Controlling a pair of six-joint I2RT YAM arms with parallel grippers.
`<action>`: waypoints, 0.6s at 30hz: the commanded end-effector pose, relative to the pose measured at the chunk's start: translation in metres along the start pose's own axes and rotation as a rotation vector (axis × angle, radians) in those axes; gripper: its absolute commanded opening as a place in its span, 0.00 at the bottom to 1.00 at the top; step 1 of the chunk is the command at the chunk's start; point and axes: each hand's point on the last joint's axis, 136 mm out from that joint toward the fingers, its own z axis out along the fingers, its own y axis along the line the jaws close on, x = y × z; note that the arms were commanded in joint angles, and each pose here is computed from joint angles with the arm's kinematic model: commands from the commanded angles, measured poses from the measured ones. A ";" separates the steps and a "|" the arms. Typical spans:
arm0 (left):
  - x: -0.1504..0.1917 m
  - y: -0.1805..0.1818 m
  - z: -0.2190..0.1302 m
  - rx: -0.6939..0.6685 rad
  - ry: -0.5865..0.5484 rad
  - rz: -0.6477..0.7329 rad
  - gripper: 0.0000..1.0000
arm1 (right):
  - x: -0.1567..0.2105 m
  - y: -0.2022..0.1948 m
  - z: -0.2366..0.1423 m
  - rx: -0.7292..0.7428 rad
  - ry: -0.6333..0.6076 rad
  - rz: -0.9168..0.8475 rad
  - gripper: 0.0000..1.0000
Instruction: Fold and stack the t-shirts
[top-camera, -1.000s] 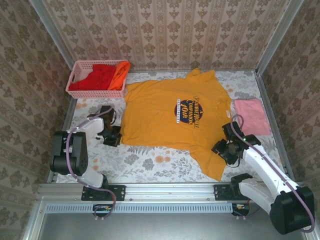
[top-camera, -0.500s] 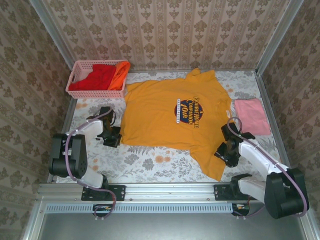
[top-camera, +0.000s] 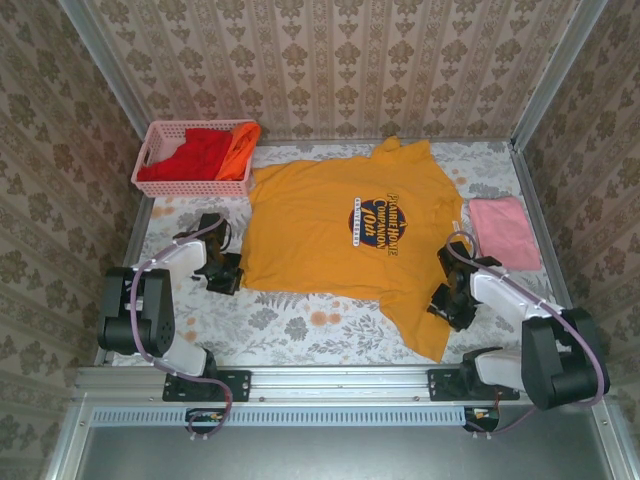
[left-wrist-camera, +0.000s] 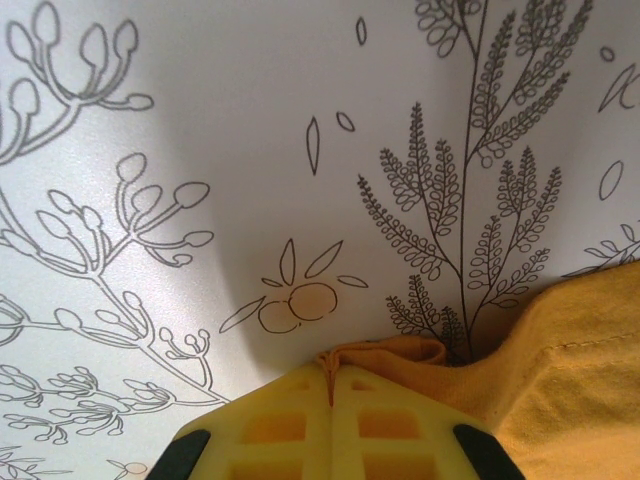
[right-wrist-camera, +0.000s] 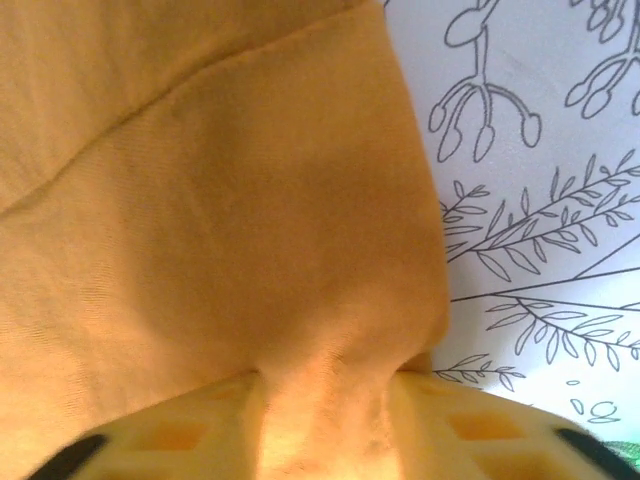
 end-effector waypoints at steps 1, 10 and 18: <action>-0.006 0.020 0.012 -0.069 -0.016 -0.036 0.00 | -0.003 -0.001 0.003 0.024 0.004 -0.029 0.16; -0.003 0.018 0.008 -0.054 -0.014 -0.039 0.00 | -0.001 -0.010 -0.019 0.017 -0.041 0.031 0.00; 0.000 0.021 -0.015 -0.018 -0.057 -0.039 0.00 | 0.003 -0.033 -0.059 0.019 -0.140 0.149 0.00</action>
